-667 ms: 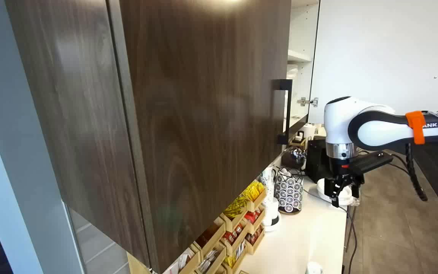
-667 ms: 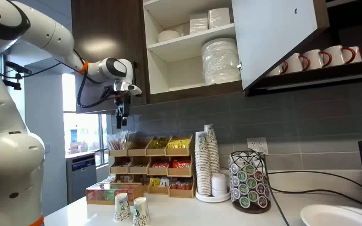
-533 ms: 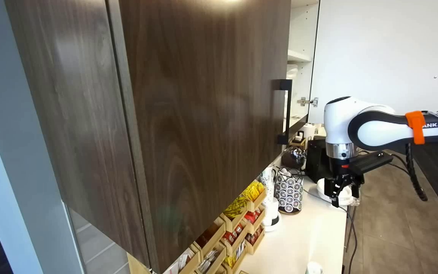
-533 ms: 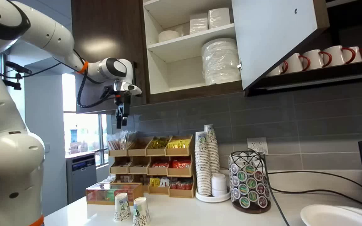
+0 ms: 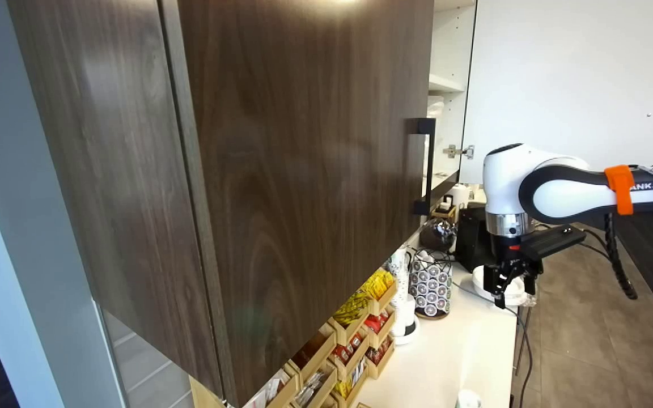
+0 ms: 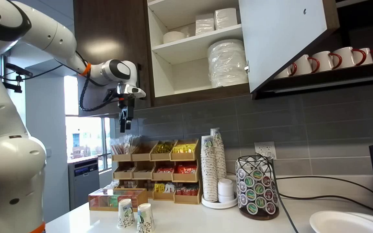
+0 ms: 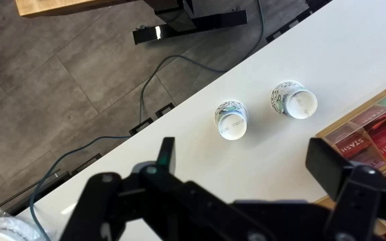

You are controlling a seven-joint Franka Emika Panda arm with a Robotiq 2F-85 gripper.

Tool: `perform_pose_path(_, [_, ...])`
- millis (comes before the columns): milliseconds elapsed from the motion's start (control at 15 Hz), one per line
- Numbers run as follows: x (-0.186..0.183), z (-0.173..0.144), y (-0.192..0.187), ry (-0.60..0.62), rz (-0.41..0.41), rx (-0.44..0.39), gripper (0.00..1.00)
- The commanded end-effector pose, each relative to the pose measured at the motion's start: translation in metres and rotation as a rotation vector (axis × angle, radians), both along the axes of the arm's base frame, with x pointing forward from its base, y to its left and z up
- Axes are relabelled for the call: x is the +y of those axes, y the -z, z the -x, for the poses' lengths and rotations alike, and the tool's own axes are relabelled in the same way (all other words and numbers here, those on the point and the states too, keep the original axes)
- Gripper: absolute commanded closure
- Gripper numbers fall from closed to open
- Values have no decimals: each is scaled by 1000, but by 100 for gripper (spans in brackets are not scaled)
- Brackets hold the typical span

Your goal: Pick up the paper cup on the right and put it on the paper cup on the left, flip the stacked paper cups over, pick up the stacked paper cups and put them the right way up on the bottom shelf of the open upper cabinet

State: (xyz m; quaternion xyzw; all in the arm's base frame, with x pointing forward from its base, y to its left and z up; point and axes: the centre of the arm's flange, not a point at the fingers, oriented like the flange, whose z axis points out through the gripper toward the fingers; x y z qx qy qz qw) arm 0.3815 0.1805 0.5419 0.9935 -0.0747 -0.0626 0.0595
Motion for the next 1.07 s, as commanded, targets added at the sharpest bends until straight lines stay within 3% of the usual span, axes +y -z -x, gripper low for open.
perform_pose_path(0, [0,0,0,0,0,0,0])
perform_pose_path(67, [-5,-2,11,16,-51,60,0])
perform_pose_path(333, [-17,-8,47,-11,-130,144,0])
perform_pose_path(533, [-25,-15,77,-129,-182,148,0])
perform_pose_path(800, [-10,-26,129,-308,-250,121,0])
perform_pose_path(1000, [5,-27,174,-378,-238,174,0])
